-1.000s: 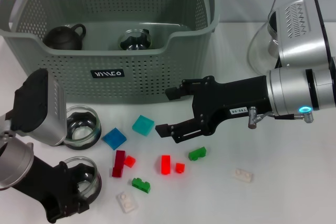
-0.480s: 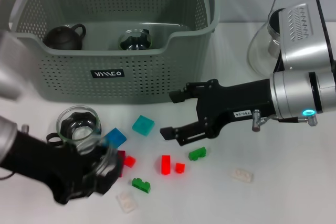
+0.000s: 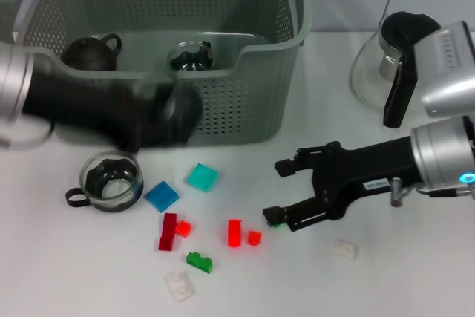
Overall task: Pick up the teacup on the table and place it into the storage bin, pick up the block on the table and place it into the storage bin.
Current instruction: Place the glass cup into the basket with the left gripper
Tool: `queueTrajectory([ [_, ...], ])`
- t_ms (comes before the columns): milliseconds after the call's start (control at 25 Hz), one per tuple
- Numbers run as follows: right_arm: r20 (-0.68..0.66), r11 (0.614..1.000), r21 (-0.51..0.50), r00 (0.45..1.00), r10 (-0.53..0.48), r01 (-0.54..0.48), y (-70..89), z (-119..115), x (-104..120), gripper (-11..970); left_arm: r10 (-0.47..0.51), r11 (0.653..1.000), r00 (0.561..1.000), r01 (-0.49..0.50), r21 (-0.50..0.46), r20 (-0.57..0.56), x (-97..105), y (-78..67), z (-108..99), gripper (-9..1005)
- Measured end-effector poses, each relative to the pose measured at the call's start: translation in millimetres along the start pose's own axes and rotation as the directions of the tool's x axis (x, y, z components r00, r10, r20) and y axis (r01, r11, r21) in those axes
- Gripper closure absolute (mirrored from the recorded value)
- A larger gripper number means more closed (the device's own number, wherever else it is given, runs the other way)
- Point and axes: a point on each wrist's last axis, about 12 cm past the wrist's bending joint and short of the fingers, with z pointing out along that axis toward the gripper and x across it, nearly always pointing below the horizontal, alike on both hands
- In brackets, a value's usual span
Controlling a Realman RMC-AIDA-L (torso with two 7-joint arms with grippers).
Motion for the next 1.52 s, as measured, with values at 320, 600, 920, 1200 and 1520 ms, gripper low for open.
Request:
queueTrajectory([
  [320, -0.003, 1.0, -0.003, 1.0, 0.03, -0.03, -0.1, -8, 5, 15, -0.019, 0.971, 0.998, 0.033, -0.235, 0.063, -70, 57.7, 5, 951],
  [600, -0.01, 0.999, -0.009, 0.999, 0.032, -0.033, -0.2, -5, 2, 15, -0.046, 0.899, 0.999, 0.034, -0.436, -0.017, -87, 103.2, 46, 952],
  [920, -0.01, 0.999, -0.008, 0.999, 0.039, -0.039, -0.4, -3, 1, 14, -0.037, 0.817, 0.998, -0.001, -0.576, -0.055, -73, 123.6, 81, 953],
  [1200, -0.01, 0.999, -0.006, 0.999, 0.037, -0.037, -0.8, -3, 0, 14, -0.027, 0.786, 0.996, -0.028, -0.618, -0.08, -63, 125.8, 100, 954],
  [1520, -0.008, 0.999, -0.004, 0.999, 0.033, -0.033, -1.2, -2, -2, 15, 0.015, 0.771, 0.991, -0.095, -0.63, -0.131, -56, 119.2, 120, 953],
])
